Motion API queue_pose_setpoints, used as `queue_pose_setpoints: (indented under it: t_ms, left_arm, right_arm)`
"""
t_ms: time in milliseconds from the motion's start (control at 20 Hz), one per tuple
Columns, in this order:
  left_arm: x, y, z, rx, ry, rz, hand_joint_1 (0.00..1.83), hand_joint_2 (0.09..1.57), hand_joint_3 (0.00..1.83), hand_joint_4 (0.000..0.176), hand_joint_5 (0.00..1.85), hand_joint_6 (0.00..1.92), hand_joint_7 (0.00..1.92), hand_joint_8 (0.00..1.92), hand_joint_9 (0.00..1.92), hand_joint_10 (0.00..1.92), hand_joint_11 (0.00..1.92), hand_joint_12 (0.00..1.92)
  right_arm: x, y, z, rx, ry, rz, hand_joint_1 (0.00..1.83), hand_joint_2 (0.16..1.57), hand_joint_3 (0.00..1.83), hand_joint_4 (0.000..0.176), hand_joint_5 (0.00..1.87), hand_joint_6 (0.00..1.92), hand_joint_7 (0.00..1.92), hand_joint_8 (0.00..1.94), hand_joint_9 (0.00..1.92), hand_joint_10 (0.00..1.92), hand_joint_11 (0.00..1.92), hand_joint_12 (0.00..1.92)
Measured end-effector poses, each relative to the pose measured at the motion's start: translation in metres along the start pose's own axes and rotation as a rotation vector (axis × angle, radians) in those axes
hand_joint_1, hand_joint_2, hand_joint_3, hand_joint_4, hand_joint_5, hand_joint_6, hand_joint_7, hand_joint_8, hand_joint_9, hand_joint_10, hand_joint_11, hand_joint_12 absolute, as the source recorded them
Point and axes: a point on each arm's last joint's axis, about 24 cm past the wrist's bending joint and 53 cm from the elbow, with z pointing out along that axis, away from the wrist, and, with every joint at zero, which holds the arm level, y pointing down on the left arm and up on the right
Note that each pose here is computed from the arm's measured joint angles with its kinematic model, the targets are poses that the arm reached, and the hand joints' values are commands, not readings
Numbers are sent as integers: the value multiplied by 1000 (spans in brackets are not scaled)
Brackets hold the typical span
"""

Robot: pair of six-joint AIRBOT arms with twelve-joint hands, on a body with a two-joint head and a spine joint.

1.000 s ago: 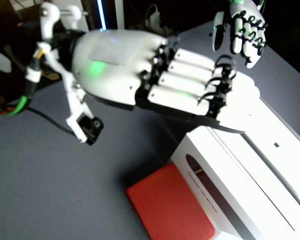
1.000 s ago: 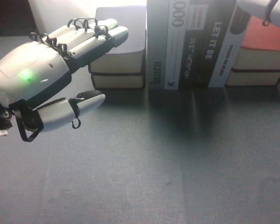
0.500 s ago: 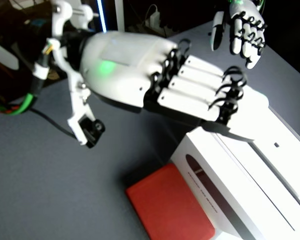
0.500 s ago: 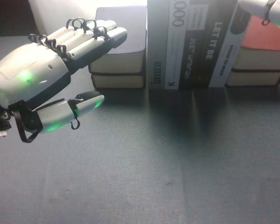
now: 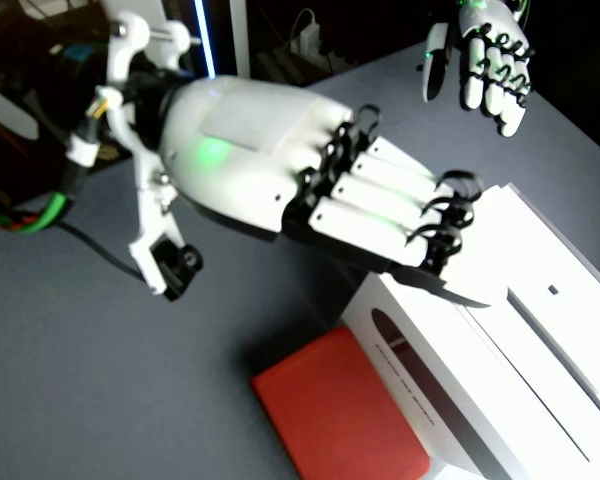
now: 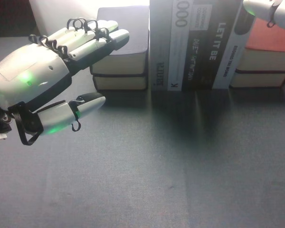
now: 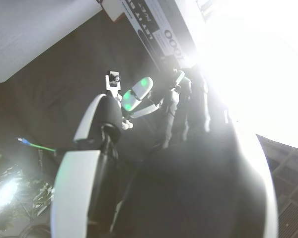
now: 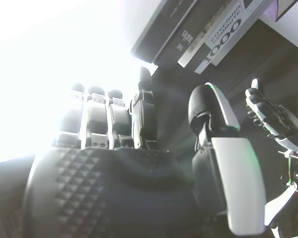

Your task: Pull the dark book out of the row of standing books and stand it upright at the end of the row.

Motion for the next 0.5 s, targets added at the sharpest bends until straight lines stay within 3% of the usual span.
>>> queue_pose_setpoints:
  t_ms: [200,400,500]
  left_arm:
    - [-1,0,0,-1,-3,-1,670,1434,1,0,96,4,0,0,0,0,0,583]
    - [-1,1,-1,-2,-4,-3,667,1443,2,0,103,5,0,0,0,0,0,356]
    - [-1,2,-2,-4,-7,-6,672,1441,0,0,116,5,0,0,0,0,0,516]
  right_arm:
    - [1,0,0,-1,1,2,528,1279,0,0,532,163,56,12,0,0,0,0]
    - [3,2,1,-4,2,7,563,1270,0,0,638,204,98,23,0,0,0,0]
    - [0,3,1,-6,-7,8,553,1274,0,0,657,208,97,18,0,0,0,0]
